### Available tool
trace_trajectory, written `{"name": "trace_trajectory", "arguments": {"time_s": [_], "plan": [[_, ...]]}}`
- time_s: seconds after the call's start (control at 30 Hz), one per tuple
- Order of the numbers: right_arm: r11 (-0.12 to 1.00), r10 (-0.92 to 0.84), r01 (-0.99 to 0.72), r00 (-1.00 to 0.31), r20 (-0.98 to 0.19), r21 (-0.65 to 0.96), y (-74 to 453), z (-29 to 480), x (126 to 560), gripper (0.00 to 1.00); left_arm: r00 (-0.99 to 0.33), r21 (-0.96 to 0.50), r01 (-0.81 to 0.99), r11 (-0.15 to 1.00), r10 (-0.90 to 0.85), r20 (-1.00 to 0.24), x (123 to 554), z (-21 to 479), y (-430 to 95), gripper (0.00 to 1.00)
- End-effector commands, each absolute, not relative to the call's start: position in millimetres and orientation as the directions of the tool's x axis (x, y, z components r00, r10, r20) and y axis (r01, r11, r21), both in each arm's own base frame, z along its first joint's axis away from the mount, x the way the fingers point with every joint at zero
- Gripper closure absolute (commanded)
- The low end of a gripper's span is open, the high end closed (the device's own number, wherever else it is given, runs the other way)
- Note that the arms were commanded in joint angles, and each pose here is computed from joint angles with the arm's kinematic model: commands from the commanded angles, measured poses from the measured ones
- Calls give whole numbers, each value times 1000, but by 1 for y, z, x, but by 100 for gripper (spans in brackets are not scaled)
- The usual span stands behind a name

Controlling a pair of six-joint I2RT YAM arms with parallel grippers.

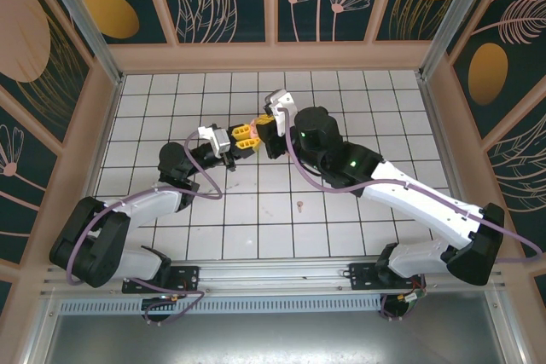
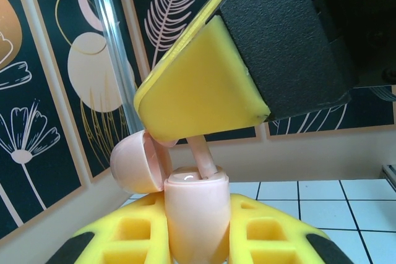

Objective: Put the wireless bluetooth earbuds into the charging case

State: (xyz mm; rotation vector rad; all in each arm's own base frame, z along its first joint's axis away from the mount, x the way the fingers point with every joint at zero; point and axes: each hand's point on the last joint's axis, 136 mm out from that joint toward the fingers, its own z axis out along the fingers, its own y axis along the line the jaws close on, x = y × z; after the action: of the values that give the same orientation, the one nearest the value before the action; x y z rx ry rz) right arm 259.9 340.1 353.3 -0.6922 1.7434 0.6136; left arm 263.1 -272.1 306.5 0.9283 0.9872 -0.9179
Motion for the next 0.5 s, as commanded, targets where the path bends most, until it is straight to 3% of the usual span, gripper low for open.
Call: {"name": "trace_trajectory", "arguments": {"time_s": [0.0,0.47], "plan": [[706,-172,-706,-251,-953,58,338,336,264,91,357,277,911,304,-249,-901,250,335,-272,100],[564,-259,-825,-220,-940,37,355,317,229,91,351,266,911,317,-254,-901,253,339,-271,100]]}}
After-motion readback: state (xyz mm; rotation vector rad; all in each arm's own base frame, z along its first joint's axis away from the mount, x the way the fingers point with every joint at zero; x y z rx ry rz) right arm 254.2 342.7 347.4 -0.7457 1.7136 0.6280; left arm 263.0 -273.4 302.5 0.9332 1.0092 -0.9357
